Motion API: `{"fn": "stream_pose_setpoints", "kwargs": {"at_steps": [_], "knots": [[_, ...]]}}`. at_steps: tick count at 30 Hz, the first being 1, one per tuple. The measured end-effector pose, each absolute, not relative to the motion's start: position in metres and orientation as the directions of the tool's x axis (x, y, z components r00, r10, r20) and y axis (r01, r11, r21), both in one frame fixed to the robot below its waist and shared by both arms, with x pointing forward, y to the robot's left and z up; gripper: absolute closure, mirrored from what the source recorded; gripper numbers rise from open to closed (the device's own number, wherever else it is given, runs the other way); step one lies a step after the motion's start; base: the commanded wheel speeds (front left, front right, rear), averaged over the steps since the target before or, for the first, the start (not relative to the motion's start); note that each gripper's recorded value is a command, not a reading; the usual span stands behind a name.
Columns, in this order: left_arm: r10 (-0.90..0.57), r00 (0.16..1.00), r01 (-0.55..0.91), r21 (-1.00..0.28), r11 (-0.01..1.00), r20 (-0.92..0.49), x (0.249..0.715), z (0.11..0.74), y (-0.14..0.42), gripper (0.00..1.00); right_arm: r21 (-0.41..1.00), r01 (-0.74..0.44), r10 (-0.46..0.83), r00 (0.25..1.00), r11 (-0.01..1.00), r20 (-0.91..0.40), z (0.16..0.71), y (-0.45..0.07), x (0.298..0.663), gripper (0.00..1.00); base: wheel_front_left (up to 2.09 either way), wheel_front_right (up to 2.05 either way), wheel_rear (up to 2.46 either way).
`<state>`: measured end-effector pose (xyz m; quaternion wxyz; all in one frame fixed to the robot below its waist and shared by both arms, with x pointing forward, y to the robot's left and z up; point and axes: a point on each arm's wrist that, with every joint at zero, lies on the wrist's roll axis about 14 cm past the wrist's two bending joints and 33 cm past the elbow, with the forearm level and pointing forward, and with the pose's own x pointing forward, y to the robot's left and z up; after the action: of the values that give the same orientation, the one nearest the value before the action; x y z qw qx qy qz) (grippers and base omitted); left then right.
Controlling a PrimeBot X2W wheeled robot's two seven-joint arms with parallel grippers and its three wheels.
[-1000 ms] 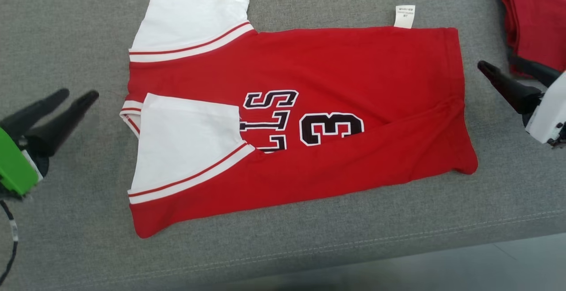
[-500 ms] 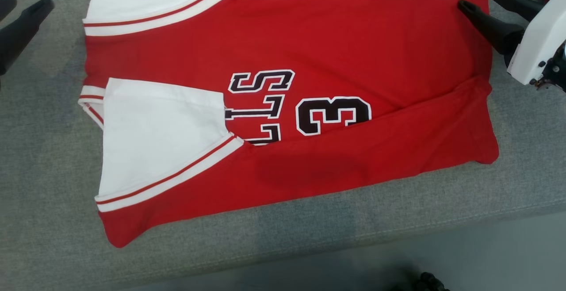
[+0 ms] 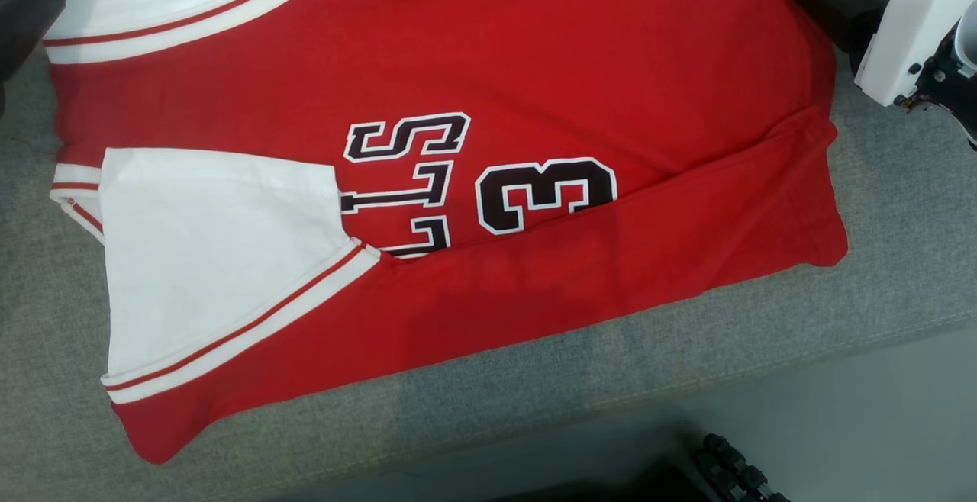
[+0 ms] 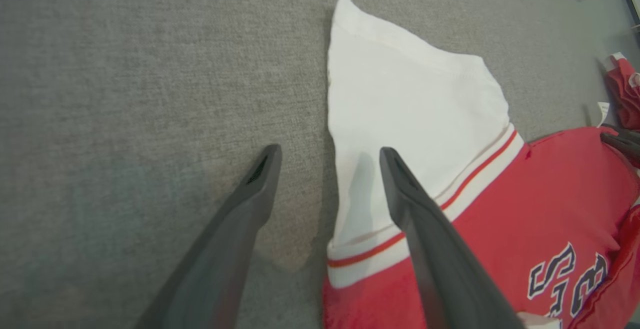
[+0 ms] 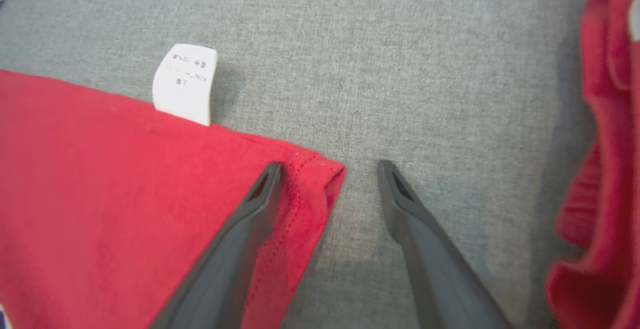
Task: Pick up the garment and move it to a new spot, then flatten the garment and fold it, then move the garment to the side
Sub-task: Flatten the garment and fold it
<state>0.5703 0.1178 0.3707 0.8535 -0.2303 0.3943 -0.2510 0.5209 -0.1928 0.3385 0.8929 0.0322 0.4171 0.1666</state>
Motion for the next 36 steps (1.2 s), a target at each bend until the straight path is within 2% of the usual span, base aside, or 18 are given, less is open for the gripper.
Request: {"fn": "stream_pose_setpoints", "kwargs": {"at_steps": [2, 15, 16, 22, 36], "knots": [[-0.613, 0.556, 0.250, -0.590, 0.768, -0.562, 0.572, 0.369, 0.116, 0.00, 0.202, -0.273, 0.330, 0.594, 0.941, -0.734, 0.338, -0.191, 0.521, 0.17, 0.00, 0.00, 0.00], [-0.602, 0.555, 0.256, -0.570, 0.781, -0.574, 0.588, 0.365, 0.114, 0.00, 0.228, -0.313, 0.372, 0.556, 0.922, -0.743, 0.342, -0.178, 0.510, 0.16, 0.00, 0.00, 0.00], [-0.605, 0.556, 0.261, -0.572, 0.778, -0.570, 0.589, 0.367, 0.113, 0.00, 0.230, -0.320, 0.378, 0.550, 0.919, -0.745, 0.342, -0.177, 0.508, 0.20, 0.00, 0.00, 0.00], [-0.619, 0.553, 0.277, -0.578, 0.768, -0.558, 0.596, 0.370, 0.106, 0.00, 0.240, -0.333, 0.391, 0.531, 0.912, -0.751, 0.343, -0.174, 0.501, 0.18, 0.00, 0.00, 0.00], [-0.638, 0.521, 0.325, -0.559, 0.763, -0.567, 0.614, 0.362, 0.089, 0.00, 0.241, -0.349, 0.400, 0.514, 0.906, -0.759, 0.345, -0.175, 0.493, 0.23, 0.00, 0.00, 0.00]]}}
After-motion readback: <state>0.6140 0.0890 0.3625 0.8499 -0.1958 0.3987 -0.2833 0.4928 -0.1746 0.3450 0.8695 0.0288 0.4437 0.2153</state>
